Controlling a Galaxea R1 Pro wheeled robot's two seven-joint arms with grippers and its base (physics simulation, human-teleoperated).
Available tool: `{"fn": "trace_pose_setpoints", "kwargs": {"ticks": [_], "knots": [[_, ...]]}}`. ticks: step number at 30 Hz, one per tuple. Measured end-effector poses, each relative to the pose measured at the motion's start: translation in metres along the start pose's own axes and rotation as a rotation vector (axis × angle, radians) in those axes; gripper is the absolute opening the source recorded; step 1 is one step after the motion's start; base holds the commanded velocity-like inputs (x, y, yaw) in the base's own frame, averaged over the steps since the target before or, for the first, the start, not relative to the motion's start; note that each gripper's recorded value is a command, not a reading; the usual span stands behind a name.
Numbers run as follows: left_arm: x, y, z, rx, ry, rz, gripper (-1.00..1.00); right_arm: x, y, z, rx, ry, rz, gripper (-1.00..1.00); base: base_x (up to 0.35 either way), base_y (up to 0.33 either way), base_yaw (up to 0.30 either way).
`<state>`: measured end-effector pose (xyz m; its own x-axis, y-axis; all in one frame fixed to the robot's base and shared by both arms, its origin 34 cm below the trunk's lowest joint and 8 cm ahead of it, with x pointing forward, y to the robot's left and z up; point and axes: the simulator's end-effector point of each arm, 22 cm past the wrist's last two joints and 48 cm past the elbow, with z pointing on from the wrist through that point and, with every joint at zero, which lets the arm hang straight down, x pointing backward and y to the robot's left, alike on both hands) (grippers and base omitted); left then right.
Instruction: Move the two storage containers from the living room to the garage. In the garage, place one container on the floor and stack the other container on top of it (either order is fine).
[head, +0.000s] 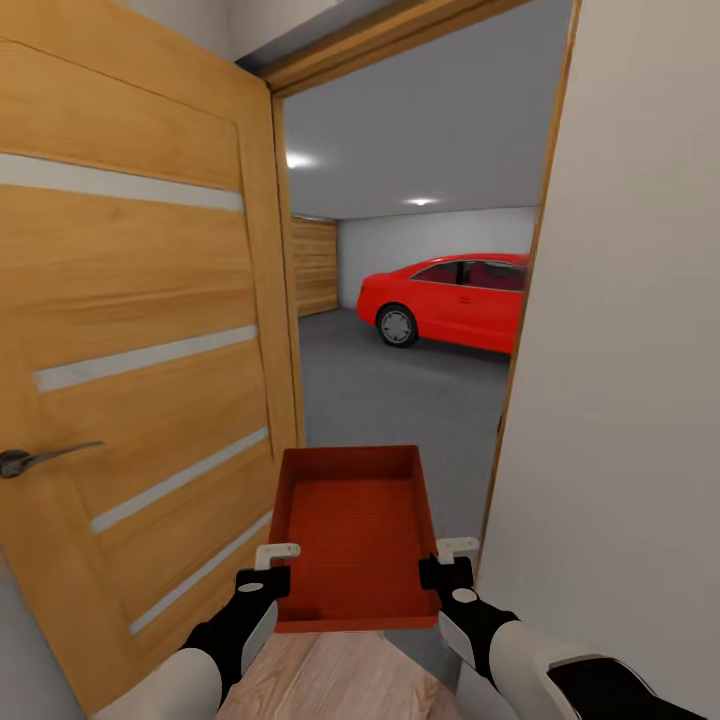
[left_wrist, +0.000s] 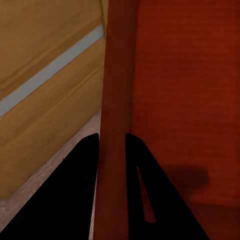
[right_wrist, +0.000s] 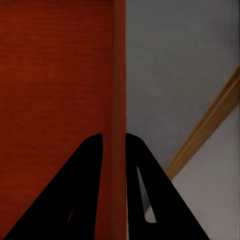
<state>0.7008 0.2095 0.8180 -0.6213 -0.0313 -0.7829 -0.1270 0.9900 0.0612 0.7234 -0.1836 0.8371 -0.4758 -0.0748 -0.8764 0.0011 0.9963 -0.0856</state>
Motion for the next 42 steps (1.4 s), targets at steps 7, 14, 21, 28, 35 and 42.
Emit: {"fn": "trace_pose_setpoints", "kwargs": {"ticks": [7, 14, 21, 28, 35, 42], "knots": [[-0.0001, 0.0001, 0.0000, 0.000, 0.000, 0.000, -1.00, -0.0002, 0.0001, 0.0000, 0.000, 0.000, 0.000, -1.00, 0.245, 0.219, -0.184], [0.0001, 0.0002, 0.0000, 0.000, 0.000, 0.000, -1.00, 0.0000, 0.0002, 0.0000, 0.000, 0.000, 0.000, -1.00, 0.245, 0.219, -0.013], [0.0000, 0.0001, 0.0000, 0.000, 0.000, 0.000, -1.00, 0.0000, 0.0000, 0.0000, 0.000, 0.000, 0.000, -1.00, 0.245, 0.219, -0.201], [0.0000, 0.0000, 0.0000, 0.000, 0.000, 0.000, -1.00, 0.0000, 0.0000, 0.0000, 0.000, 0.000, 0.000, -1.00, 0.245, 0.219, -0.278], [0.0000, 0.0000, 0.0000, 0.000, 0.000, 0.000, -1.00, 0.0000, 0.0000, 0.0000, 0.000, 0.000, 0.000, -1.00, 0.245, 0.219, -0.281], [0.0000, 0.0000, 0.0000, 0.000, 0.000, 0.000, -1.00, 0.0000, 0.0000, 0.0000, 0.000, 0.000, 0.000, -1.00, 0.245, 0.219, -0.282]]}}
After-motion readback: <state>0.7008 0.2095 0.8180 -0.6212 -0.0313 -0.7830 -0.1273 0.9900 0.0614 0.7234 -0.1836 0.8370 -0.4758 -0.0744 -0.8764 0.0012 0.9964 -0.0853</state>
